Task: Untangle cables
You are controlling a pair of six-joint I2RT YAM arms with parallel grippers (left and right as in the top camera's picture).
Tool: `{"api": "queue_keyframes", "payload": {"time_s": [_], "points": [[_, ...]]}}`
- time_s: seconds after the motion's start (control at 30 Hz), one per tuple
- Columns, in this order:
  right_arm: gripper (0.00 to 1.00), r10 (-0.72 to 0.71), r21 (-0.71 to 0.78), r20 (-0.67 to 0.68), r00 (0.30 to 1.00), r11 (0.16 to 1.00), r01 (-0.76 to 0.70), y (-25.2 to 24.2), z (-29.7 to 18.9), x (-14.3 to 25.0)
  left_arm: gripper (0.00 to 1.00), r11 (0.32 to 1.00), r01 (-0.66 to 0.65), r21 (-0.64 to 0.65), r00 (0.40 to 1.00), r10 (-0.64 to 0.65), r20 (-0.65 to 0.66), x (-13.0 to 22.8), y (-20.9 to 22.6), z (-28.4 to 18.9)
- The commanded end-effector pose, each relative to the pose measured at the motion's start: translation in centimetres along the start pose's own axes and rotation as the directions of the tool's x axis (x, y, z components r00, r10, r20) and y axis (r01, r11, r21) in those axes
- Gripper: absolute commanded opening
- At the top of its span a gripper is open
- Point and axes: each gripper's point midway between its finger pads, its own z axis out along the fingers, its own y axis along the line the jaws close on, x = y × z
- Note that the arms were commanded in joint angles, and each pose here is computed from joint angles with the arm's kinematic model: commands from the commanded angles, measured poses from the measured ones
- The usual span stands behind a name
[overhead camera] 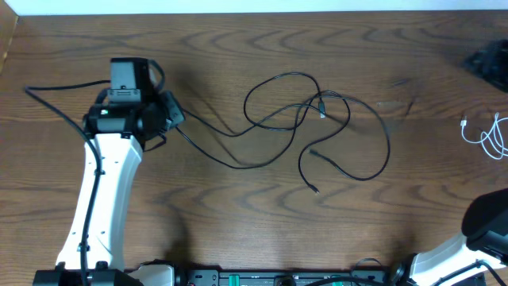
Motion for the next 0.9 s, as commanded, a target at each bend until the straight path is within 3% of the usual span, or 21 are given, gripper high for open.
{"api": "queue_keyframes", "payload": {"time_s": [0.0, 0.23, 0.47, 0.5, 0.63, 0.87], "points": [[0.52, -0.184, -0.052, -0.052, 0.982, 0.982, 0.181, 3.7, 1.1, 1.5, 0.08, 0.995, -0.094, -0.034, 0.995, 0.093, -0.023, 0.9, -0.2, 0.2], [0.59, -0.51, -0.217, -0.177, 0.842, 0.854, 0.472, 12.3, 3.6, 7.5, 0.08, 0.97, -0.128, -0.207, 0.992, 0.123, -0.038, 1.7, 2.2, -0.2], [0.68, -0.779, -0.291, -0.16, 0.606, 0.624, 0.726, 19.3, 7.6, 12.8, 0.07, 0.967, -0.132, -0.219, 0.99, 0.119, -0.073, 2.6, 2.7, -0.3], [0.69, -0.831, -0.309, -0.156, 0.534, 0.555, 0.772, 20.5, 8.8, 14.7, 0.08, 0.967, -0.132, -0.22, 0.99, 0.119, -0.073, 2.6, 2.7, -0.3], [0.69, -0.904, -0.362, -0.13, 0.408, 0.426, 0.829, 22.3, 11.2, 18.6, 0.07, 0.967, -0.132, -0.219, 0.99, 0.119, -0.073, 2.6, 2.7, -0.3], [0.67, -0.965, -0.405, -0.049, 0.257, 0.254, 0.878, 23.8, 15.3, 24.0, 0.07, 0.967, -0.132, -0.219, 0.99, 0.119, -0.073, 2.6, 2.7, -0.3]]}}
